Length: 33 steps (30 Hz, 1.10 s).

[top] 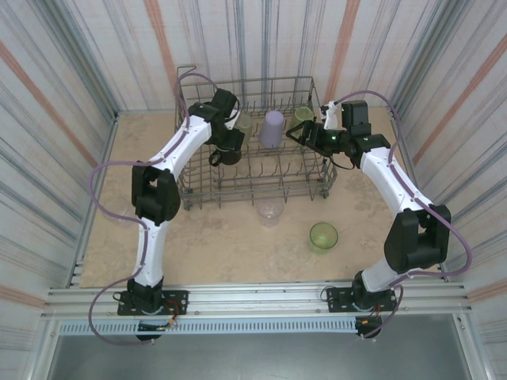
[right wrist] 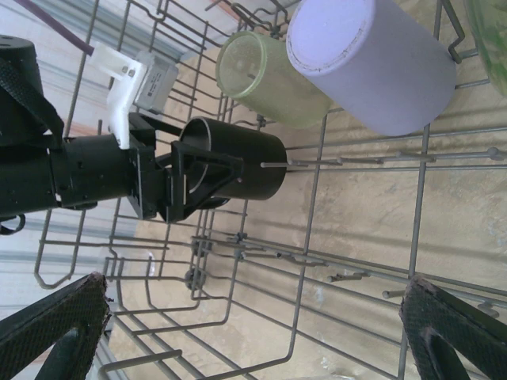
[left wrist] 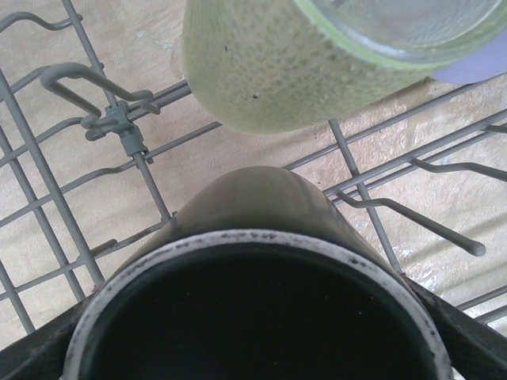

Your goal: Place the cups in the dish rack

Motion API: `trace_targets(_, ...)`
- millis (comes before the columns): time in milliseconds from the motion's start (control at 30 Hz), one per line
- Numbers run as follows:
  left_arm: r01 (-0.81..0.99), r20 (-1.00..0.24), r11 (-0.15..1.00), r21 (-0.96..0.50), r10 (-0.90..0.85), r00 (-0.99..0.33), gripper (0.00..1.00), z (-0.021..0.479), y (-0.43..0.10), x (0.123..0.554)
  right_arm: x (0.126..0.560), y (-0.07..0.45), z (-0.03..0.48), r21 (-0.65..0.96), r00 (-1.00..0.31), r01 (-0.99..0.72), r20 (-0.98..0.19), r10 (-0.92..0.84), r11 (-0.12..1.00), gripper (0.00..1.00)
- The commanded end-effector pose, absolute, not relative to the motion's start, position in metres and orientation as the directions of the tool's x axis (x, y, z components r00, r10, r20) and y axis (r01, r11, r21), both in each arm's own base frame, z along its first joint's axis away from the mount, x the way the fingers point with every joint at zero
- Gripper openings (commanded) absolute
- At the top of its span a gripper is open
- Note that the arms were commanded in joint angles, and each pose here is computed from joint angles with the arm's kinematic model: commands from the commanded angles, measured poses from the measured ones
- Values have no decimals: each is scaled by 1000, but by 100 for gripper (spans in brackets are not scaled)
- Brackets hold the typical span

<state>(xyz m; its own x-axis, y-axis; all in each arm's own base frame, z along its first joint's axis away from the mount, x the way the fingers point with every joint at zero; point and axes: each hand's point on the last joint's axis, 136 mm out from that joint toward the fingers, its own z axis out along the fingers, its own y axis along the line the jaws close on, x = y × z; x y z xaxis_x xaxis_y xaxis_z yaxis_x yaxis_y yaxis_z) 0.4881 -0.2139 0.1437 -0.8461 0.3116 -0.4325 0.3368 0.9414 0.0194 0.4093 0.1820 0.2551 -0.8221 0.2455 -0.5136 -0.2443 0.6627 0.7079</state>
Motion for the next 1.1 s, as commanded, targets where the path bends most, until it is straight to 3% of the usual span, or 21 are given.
trace_targets(0,322,-410,946,23,303,-860,73,134,-216,484,400,183,263,695,-814,-272,-535,226,666,99)
trace_targets(167,307,-420,952,18,286,-862,84,140,-216,482,399,182,264,695,-812,-272,-537,229,666,99)
trace_targets(533,284,-428,958,35,271,-862,98,150,-210,480,398,182,267,699,-810,-278,-539,230,659,99)
trace_targets(1067,256,-515,966,42,240,-823,99,210,-199,469,395,183,272,703,-809,-283,-540,231,652,99)
